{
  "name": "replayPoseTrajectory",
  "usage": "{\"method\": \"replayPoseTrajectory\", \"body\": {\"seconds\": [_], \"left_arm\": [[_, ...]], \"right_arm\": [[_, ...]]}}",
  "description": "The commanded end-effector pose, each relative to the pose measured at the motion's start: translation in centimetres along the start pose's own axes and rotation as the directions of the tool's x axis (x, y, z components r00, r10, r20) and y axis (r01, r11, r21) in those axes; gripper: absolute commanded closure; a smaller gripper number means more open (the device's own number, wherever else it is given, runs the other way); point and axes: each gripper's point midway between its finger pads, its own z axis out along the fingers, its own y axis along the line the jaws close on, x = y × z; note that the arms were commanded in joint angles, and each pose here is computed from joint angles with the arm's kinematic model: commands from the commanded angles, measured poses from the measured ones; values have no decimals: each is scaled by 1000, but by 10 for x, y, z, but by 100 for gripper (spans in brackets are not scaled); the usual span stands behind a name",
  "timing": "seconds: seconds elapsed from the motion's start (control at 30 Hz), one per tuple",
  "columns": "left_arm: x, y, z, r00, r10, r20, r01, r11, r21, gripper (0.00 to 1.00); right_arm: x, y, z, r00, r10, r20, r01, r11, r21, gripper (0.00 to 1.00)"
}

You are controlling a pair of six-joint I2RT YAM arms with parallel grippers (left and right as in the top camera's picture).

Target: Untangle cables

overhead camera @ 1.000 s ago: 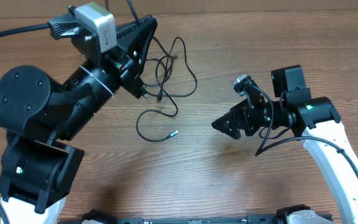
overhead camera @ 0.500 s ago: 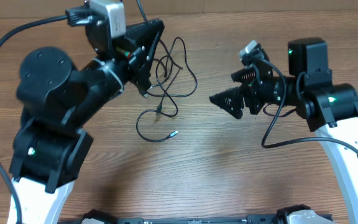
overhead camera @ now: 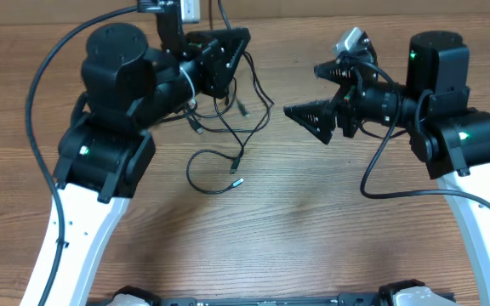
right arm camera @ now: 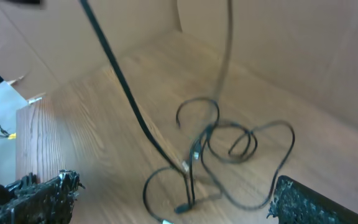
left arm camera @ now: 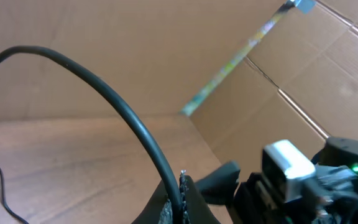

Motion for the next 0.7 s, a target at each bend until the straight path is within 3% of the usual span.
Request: {"method": "replayPoseTrajectory", "body": {"seconds": [0.0, 0.37, 0.57, 0.67], "left_arm": [[5, -13, 6, 998, -38, -42, 41, 997, 65, 96], [25, -30, 25, 995, -31, -90, 40, 993, 109, 96], [40, -30, 39, 990, -40, -136, 56, 992, 113, 96], [46, -31, 45, 988, -40, -150, 58, 991, 119, 96]], "right_arm": [[-21, 11, -6, 997, -56, 60, 58, 998, -37, 0], [-31, 11, -7, 991, -93, 94, 97, 995, -37, 5], [-36, 10, -7, 986, -118, 115, 122, 992, -29, 23], [-37, 10, -8, 986, -119, 116, 123, 992, -29, 26]]}}
